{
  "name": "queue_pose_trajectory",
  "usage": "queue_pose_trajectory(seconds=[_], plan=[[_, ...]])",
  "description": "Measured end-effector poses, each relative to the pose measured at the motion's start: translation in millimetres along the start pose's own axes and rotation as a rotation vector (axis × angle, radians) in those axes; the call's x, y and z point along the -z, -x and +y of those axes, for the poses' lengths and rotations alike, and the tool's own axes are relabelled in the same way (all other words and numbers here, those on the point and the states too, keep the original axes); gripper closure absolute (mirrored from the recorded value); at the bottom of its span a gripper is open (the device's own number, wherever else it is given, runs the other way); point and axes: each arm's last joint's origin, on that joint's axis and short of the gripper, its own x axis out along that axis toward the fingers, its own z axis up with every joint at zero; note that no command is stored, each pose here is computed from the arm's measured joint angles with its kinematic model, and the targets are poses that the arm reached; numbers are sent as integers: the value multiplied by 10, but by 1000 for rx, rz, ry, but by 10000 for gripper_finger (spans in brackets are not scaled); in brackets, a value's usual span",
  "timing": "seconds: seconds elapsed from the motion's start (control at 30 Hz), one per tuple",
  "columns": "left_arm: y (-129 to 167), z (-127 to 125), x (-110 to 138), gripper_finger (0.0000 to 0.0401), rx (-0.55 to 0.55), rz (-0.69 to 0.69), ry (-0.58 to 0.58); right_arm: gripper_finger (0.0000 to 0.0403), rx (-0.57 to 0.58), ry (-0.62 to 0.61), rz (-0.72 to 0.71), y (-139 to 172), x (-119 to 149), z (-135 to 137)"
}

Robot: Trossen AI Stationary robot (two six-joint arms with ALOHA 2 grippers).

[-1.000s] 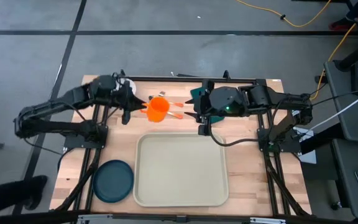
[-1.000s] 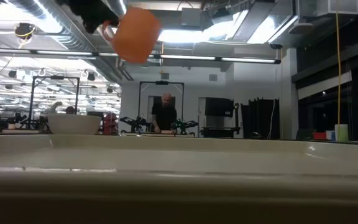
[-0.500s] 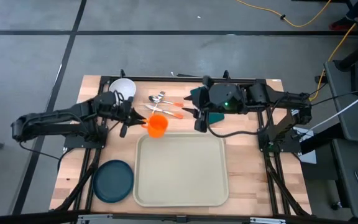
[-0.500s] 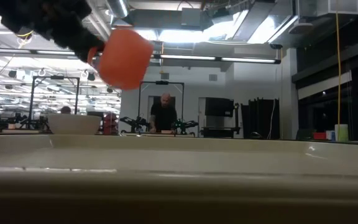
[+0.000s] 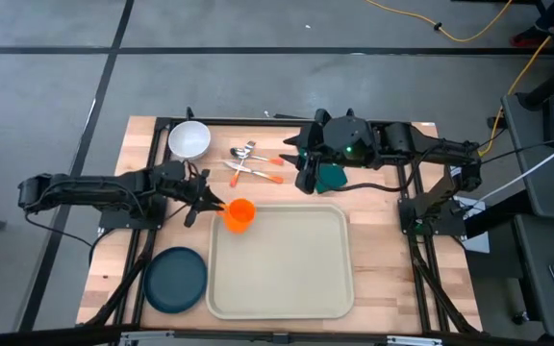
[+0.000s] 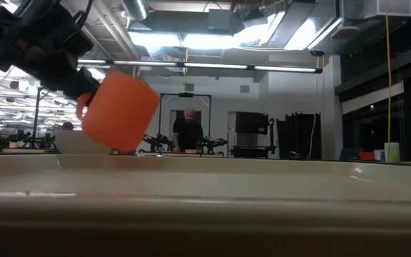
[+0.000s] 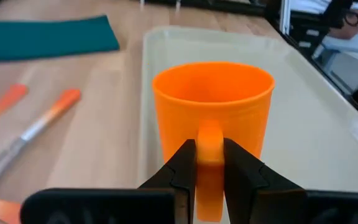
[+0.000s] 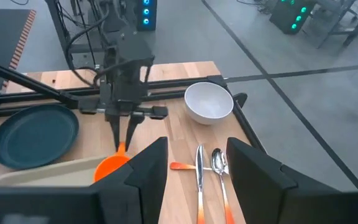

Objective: Set up tray
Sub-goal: Put the orange mug on the gray serving tray

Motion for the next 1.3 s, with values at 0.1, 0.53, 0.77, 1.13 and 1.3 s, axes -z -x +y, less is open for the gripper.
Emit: queue_pose_trajectory(seconds=[0.1, 0.53, 0.77, 1.13, 1.3], plan=[[-22, -6, 111, 363, 5, 30, 5, 234, 4, -2, 0, -4, -1, -12], [-32, 6, 189, 363, -30, 55, -49, 234, 4, -5, 0, -3, 0, -9], [-30, 10, 211, 363, -41, 78, -55, 234, 4, -4, 1, -3, 1, -9], [-24, 15, 264, 363, -56, 131, -63, 234, 4, -2, 2, -3, 1, -9], [-21, 11, 287, 363, -42, 154, -65, 234, 3, -1, 2, -3, 1, -9]])
